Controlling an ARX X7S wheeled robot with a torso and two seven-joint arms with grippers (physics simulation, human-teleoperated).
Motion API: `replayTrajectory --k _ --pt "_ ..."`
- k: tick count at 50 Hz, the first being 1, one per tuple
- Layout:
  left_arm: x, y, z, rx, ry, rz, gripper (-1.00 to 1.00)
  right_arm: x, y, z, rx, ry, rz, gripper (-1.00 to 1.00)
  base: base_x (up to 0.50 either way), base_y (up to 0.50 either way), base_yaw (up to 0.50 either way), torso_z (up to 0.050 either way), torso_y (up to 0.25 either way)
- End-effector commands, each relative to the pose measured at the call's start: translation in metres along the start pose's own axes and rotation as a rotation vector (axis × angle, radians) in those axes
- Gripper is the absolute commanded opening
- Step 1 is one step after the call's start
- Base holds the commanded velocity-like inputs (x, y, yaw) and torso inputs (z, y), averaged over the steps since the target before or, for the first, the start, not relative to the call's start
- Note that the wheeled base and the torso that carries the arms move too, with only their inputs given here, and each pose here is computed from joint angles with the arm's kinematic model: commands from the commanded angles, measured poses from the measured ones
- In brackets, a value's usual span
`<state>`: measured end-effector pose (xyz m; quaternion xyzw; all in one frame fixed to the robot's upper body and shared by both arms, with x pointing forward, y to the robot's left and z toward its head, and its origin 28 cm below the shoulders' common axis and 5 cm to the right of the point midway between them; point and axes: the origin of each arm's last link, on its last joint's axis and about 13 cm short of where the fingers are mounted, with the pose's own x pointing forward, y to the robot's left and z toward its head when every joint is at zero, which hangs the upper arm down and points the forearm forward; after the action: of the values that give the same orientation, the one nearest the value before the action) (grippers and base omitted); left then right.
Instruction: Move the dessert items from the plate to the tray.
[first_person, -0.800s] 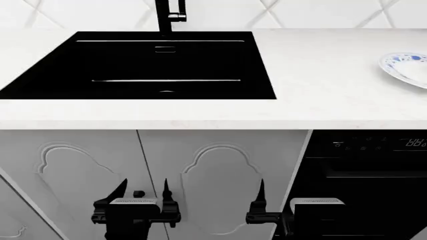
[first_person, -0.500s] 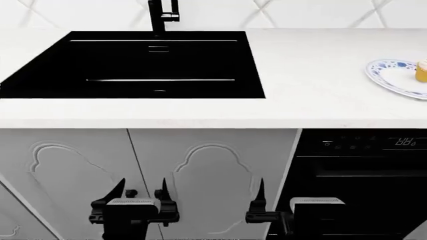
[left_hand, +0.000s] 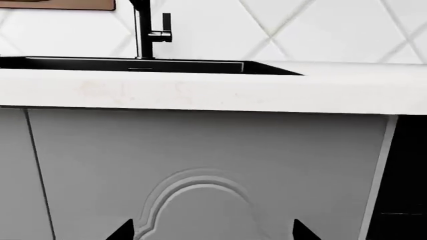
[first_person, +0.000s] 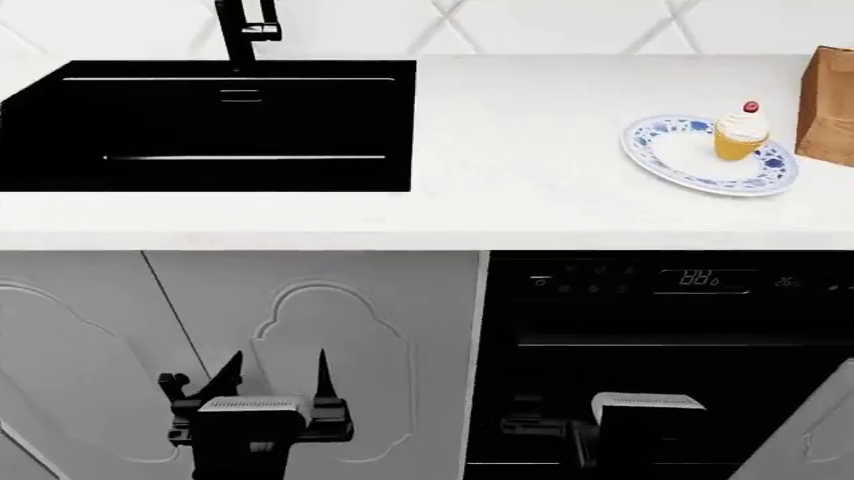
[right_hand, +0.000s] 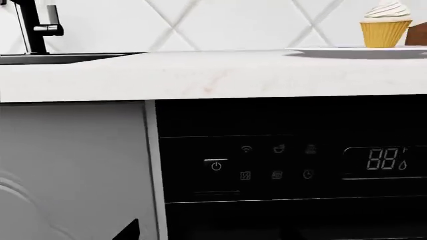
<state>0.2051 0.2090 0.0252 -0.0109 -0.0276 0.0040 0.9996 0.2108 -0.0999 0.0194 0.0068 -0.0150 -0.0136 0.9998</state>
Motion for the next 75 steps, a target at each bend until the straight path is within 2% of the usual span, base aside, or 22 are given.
replayTrajectory --k 1,3,8,16,22,24,25,26,28,30,32,36,48,60,75 --pt "-0.007 0.002 0.002 -0.021 0.001 -0.012 1.00 -0.009 0.001 0.003 -0.007 -0.025 -0.003 1.00 0.00 -0.50 0.00 0.000 0.000" --pt "-0.007 0.001 -0.001 -0.018 0.026 -0.041 1.00 -0.010 0.001 0.003 -0.013 -0.027 -0.004 1.00 0.00 -0.50 0.00 0.000 0.000" --pt "-0.010 -0.003 -0.008 0.016 0.030 -0.037 1.00 -0.014 0.002 0.002 -0.024 -0.030 -0.010 1.00 0.00 -0.50 0.00 0.000 0.000" --pt "-0.018 -0.008 -0.005 0.001 0.014 -0.110 1.00 -0.020 0.002 0.006 -0.031 -0.064 -0.022 1.00 0.00 -0.50 0.00 0.027 0.000" --pt "-0.019 -0.007 -0.003 -0.005 0.000 -0.091 1.00 -0.022 0.002 0.009 -0.036 -0.084 -0.029 1.00 0.00 -0.50 0.00 0.050 0.000" --pt "-0.020 -0.007 -0.002 -0.004 -0.004 -0.093 1.00 -0.022 -0.020 0.056 -0.030 -0.084 -0.046 1.00 0.00 -0.50 0.00 0.050 0.000" --pt "-0.020 -0.007 -0.002 -0.002 -0.005 -0.090 1.00 -0.024 -0.023 0.082 -0.028 -0.105 -0.037 1.00 0.00 -0.50 0.00 0.050 0.000" --pt "-0.021 -0.007 -0.002 -0.002 -0.005 -0.087 1.00 -0.026 -0.025 0.095 -0.035 -0.087 -0.034 1.00 0.00 -0.50 0.00 0.050 0.000" --pt "-0.017 0.004 0.039 -0.004 -0.015 -0.076 1.00 -0.025 -0.029 0.106 -0.039 -0.086 -0.035 1.00 0.00 -0.50 0.00 0.050 0.000" --pt "-0.021 0.007 0.087 -0.004 -0.040 -0.083 1.00 -0.025 -0.032 0.113 -0.042 -0.090 -0.036 1.00 0.00 -0.50 0.00 0.050 0.000" --pt "-0.024 0.008 0.104 -0.005 -0.019 -0.085 1.00 -0.026 -0.033 0.117 -0.045 -0.104 -0.041 1.00 0.00 -0.50 0.00 0.050 0.000" --pt "-0.027 0.010 0.117 -0.030 -0.037 -0.082 1.00 -0.030 -0.035 0.121 -0.055 -0.119 -0.056 1.00 0.00 -0.50 0.00 0.050 0.000" --pt "-0.035 0.011 0.121 -0.032 -0.102 -0.078 1.00 -0.035 -0.036 0.122 -0.067 -0.137 -0.083 1.00 0.00 -0.50 0.00 0.050 0.000" --pt "-0.035 0.014 0.119 -0.039 -0.101 -0.072 1.00 -0.035 -0.037 0.121 -0.076 -0.128 -0.088 1.00 0.00 -0.50 0.00 0.050 0.000" --pt "-0.026 0.023 0.131 -0.038 -0.084 -0.077 1.00 -0.031 -0.039 0.130 -0.099 -0.099 -0.062 1.00 0.00 -0.50 0.00 0.050 0.000"
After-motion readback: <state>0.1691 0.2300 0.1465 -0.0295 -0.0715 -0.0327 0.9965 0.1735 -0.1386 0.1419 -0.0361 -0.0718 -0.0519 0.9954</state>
